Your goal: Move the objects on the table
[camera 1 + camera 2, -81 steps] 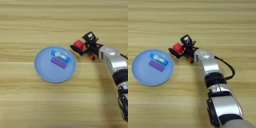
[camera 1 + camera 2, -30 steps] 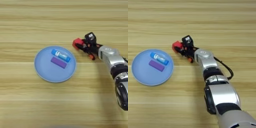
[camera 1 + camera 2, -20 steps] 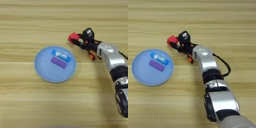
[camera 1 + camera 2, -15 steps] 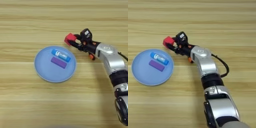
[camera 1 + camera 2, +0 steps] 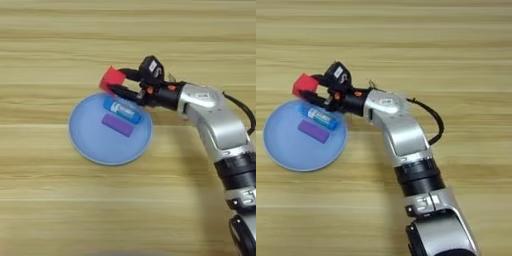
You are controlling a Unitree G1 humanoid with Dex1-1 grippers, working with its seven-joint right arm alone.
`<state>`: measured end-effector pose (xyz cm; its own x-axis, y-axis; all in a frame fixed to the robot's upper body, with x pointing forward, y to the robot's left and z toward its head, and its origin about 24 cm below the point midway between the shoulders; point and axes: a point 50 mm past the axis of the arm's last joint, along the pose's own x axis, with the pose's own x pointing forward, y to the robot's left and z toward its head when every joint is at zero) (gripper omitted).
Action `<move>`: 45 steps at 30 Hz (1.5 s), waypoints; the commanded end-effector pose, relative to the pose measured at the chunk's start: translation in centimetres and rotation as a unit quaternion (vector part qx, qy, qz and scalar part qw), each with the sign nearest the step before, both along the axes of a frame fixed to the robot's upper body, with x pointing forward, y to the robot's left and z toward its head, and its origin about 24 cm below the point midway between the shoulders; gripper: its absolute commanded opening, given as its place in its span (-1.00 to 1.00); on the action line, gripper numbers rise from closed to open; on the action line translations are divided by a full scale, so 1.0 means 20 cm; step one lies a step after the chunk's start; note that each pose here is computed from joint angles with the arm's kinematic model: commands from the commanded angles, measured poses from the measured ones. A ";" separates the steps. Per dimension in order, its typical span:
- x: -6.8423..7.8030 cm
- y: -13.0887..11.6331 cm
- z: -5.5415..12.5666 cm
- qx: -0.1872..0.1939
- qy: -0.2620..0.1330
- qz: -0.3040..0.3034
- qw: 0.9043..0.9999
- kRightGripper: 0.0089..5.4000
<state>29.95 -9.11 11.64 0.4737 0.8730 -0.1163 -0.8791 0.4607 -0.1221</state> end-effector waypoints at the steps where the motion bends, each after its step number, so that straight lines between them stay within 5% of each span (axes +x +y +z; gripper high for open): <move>1: -0.01 0.08 0.12 0.004 -0.051 0.028 0.998 -0.17; 31: 0.13 0.19 -0.17 -0.037 0.024 -0.013 0.999 -0.17; 45: 0.14 0.16 -0.04 0.011 -0.014 -0.017 1.000 0.50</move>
